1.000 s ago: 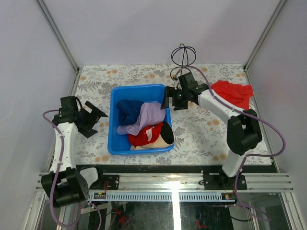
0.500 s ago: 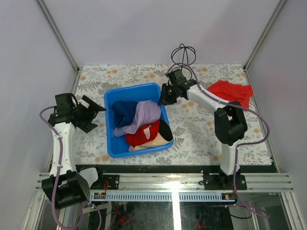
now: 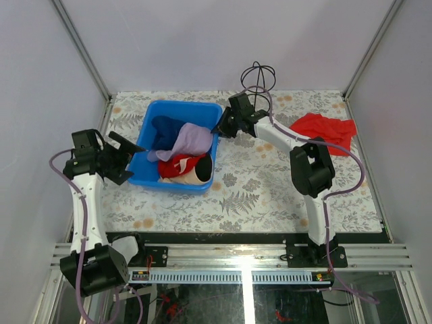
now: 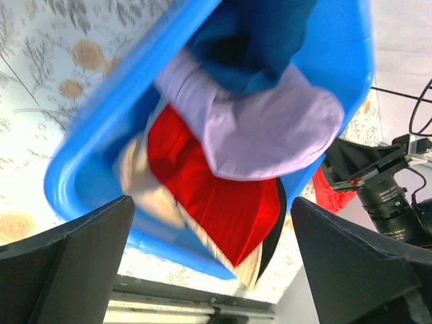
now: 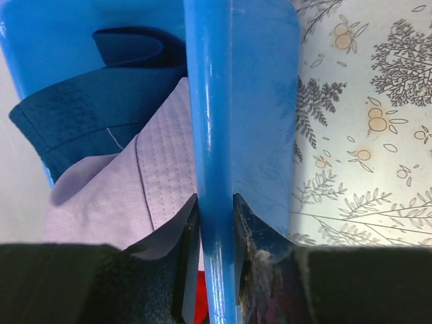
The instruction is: Stack the hats
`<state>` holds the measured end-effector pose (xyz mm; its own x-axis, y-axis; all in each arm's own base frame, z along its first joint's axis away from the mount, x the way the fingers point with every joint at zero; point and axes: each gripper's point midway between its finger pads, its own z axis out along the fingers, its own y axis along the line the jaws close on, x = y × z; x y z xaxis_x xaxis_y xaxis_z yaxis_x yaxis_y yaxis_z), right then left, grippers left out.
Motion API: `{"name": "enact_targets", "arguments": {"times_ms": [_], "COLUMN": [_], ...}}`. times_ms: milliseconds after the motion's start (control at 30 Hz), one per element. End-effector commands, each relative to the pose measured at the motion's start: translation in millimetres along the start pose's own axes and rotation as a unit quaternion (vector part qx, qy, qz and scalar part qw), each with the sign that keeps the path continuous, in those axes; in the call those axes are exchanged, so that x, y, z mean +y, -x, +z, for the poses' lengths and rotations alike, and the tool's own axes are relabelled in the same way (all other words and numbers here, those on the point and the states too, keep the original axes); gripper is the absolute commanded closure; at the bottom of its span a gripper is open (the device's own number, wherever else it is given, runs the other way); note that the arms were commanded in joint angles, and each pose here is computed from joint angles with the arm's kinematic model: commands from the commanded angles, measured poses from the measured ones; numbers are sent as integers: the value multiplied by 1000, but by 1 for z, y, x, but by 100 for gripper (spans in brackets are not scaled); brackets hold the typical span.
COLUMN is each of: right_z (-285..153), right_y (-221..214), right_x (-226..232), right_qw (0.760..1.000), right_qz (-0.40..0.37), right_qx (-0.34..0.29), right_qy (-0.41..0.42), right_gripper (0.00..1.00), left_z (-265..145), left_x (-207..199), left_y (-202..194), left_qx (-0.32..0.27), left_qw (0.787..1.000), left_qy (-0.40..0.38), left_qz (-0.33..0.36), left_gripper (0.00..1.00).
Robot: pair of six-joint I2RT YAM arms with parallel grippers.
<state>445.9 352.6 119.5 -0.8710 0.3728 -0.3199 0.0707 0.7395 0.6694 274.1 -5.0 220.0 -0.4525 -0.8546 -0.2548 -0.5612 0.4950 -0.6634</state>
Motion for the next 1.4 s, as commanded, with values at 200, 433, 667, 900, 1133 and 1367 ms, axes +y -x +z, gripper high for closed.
{"name": "enact_targets", "arguments": {"times_ms": [200,433,667,900,1133,1367], "right_z": [-26,-18,-51,-121,-180,-227], "right_y": [97,121,119,113,115,110], "right_x": [63,102,147,128,85,64], "right_qw": [920,882,911,948,945,939], "right_qz": [311,360,248,73,2,-40], "right_qx": [-206,-240,-220,-260,-310,-332], "right_qy": [116,186,245,170,105,78], "right_gripper": [100,70,30,25,25,24], "left_z": [16,8,17,22,59,98], "left_x": [-9,-37,-30,-49,-64,-76], "left_y": [-9,16,12,-37,-92,-124], "left_qx": [53,15,10,17,64,72], "left_qw": [997,997,997,992,993,995], "left_qy": [-41,-72,-73,-113,-96,-72], "left_qz": [-30,-7,-24,-44,-19,23], "left_gripper": [0,0,0,59,92,93]}}
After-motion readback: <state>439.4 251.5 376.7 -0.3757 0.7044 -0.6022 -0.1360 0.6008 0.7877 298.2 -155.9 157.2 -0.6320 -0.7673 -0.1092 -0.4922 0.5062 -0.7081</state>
